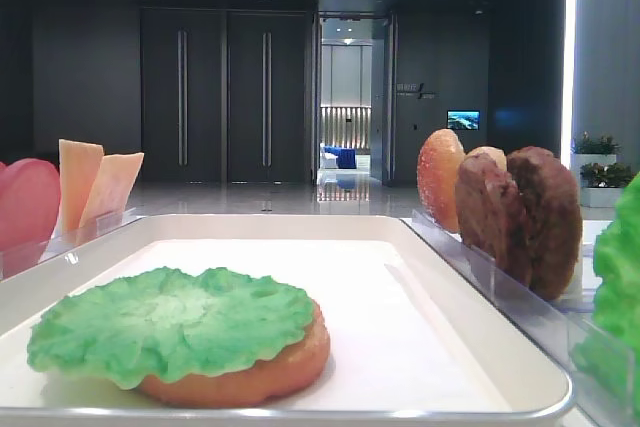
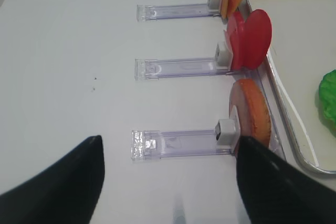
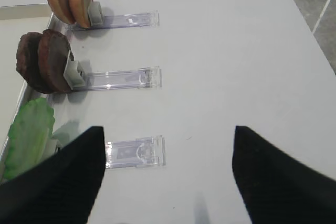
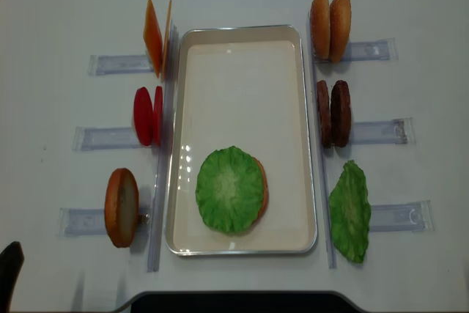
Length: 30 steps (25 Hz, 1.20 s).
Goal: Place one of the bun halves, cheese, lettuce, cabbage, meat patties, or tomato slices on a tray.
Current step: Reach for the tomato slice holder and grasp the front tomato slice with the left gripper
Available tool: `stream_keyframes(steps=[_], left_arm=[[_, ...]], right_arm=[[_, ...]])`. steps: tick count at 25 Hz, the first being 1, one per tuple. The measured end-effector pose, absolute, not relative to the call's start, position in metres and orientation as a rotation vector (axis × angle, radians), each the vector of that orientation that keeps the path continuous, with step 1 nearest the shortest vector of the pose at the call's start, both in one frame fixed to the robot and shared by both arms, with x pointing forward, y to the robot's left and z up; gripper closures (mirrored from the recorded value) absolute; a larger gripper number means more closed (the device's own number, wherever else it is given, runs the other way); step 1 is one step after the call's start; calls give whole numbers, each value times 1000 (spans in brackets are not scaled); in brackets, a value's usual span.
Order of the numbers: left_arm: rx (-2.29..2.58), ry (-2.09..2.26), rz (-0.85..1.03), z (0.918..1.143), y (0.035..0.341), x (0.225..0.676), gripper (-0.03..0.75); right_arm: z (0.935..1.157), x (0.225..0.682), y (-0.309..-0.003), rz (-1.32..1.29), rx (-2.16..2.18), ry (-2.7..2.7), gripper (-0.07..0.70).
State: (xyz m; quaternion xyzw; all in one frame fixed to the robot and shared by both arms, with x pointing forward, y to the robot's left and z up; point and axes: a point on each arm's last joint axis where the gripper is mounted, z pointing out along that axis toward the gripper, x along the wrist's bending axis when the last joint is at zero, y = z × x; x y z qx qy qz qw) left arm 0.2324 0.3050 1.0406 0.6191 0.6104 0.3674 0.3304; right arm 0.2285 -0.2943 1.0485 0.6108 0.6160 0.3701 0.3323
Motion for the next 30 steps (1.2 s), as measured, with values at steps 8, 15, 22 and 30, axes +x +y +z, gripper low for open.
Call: stream_keyframes(steps=[8, 15, 22, 30], left_arm=[[1619, 1596, 961, 1041, 305, 232, 118], [1619, 1596, 961, 1041, 305, 232, 118], [1619, 1596, 960, 1041, 305, 232, 118], [1619, 1596, 960, 1041, 305, 232, 118]], right_arm=[[1049, 228, -294, 967, 1596, 1609, 146], [1049, 228, -294, 967, 1596, 1609, 146], [1049, 228, -294, 967, 1596, 1609, 146], [1049, 228, -294, 967, 1596, 1609, 146]])
